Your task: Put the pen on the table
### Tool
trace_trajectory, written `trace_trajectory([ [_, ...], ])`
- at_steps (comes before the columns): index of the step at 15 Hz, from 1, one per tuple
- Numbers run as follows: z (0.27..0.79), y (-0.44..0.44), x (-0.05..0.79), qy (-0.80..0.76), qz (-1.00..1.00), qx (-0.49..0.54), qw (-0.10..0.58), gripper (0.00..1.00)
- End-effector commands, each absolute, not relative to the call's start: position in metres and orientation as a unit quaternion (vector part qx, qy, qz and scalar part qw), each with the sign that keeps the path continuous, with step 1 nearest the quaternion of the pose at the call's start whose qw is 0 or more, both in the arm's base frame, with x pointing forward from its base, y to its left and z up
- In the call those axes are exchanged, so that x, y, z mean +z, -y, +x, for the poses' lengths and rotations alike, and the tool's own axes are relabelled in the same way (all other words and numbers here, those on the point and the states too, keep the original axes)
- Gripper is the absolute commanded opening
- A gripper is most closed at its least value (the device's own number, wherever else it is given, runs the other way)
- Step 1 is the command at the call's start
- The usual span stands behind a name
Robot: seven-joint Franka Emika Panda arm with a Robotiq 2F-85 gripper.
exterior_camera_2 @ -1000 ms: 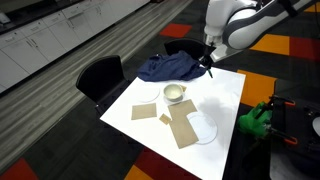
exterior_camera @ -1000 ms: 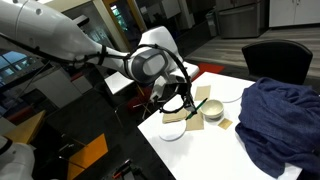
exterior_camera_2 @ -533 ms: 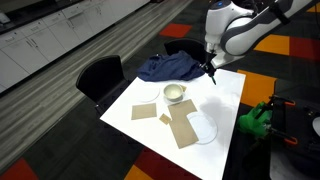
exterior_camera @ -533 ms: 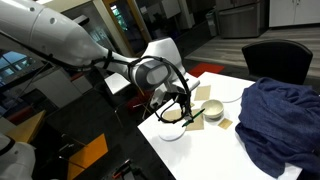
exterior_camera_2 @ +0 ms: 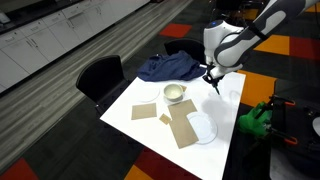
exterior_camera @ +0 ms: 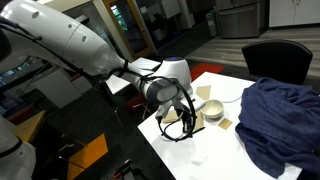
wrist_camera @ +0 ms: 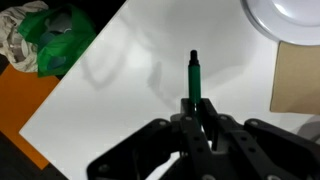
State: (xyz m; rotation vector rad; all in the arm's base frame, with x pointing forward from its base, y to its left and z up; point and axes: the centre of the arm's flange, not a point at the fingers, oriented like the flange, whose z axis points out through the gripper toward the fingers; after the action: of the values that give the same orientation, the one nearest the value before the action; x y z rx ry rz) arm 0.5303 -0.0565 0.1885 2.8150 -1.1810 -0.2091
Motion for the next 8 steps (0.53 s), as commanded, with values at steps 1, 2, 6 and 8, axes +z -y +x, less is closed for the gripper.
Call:
trace_trajectory([
  [1, 0.545, 0.069, 0.157, 0.382, 0.92, -0.087, 0.024, 0.03],
  [2, 0.546, 0.071, 0.15, 0.38, 0.92, -0.089, 0.02, 0.03],
  [6, 0.551, 0.081, 0.118, 0.373, 0.922, -0.1, 0.01, 0.03],
  [8, 0.553, 0.083, 0.106, 0.369, 0.924, -0.104, 0.008, 0.03],
])
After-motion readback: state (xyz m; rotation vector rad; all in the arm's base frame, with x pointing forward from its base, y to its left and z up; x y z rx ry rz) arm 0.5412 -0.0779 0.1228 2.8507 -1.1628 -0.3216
